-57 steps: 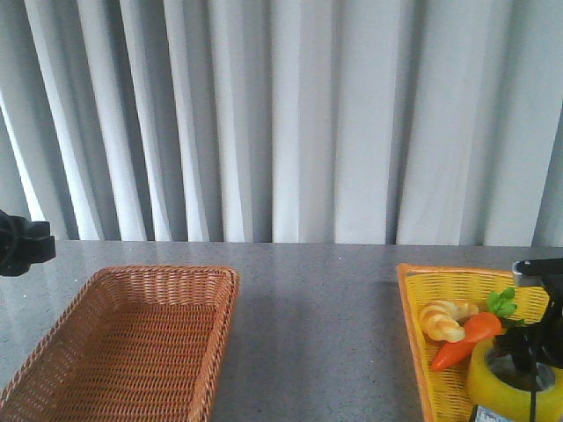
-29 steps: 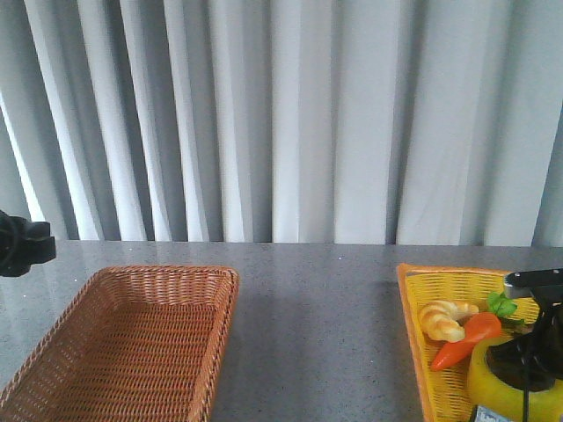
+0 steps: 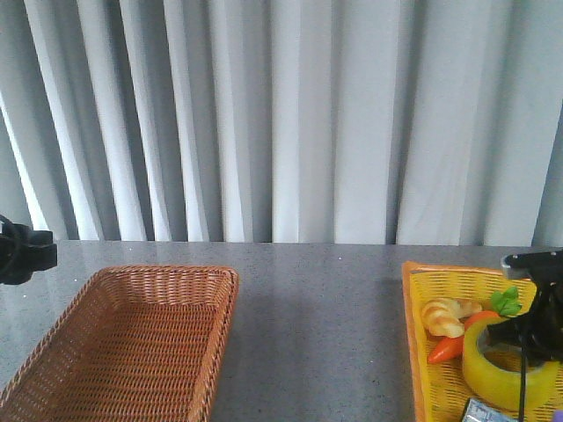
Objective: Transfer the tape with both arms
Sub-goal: 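Grasp the tape roll rim with the right gripper and set it on the table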
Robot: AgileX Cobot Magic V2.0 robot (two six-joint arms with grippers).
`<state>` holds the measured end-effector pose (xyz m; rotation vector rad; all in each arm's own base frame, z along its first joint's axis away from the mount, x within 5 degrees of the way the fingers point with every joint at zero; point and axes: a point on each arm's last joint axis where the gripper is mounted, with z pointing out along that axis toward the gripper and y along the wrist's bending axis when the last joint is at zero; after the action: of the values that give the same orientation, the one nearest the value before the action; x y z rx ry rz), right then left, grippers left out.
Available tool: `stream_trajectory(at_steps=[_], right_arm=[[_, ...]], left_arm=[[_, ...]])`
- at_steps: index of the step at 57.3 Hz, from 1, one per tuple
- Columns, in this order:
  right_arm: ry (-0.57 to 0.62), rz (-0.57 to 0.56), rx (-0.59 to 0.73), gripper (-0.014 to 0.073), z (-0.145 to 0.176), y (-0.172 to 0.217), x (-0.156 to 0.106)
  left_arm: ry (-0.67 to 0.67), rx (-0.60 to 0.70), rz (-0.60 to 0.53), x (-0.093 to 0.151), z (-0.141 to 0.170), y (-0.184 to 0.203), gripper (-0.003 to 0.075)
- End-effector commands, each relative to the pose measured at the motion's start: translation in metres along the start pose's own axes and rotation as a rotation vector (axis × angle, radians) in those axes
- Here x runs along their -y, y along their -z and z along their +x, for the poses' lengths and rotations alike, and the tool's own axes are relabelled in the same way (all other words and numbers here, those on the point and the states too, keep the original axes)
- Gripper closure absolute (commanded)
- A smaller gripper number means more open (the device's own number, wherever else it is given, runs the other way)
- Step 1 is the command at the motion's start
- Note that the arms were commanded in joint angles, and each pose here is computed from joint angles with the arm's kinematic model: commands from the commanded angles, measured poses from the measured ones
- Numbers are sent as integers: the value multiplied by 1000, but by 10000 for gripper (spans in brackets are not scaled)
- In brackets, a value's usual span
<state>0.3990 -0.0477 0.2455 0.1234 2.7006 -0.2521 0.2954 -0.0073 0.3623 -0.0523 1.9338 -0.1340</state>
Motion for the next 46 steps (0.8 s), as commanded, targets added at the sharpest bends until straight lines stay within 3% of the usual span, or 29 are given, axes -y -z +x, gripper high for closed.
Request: stream_trajectory(at_steps=[1, 12, 23, 37, 46], right_arm=[[-26, -2, 180, 596, -29, 58, 10], [42, -70, 387, 592, -55, 130, -6], [255, -190, 482, 587, -56, 171, -71], [413, -310, 438, 586, -45, 151, -153], [476, -321, 344, 580, -39, 119, -183]], left_arm=[[0, 111, 5, 4, -20, 11, 286], [0, 111, 5, 4, -20, 11, 286], [0, 110, 5, 4, -20, 11, 286], [0, 97, 7, 4, -19, 11, 286], [0, 96, 7, 4, -19, 11, 286]])
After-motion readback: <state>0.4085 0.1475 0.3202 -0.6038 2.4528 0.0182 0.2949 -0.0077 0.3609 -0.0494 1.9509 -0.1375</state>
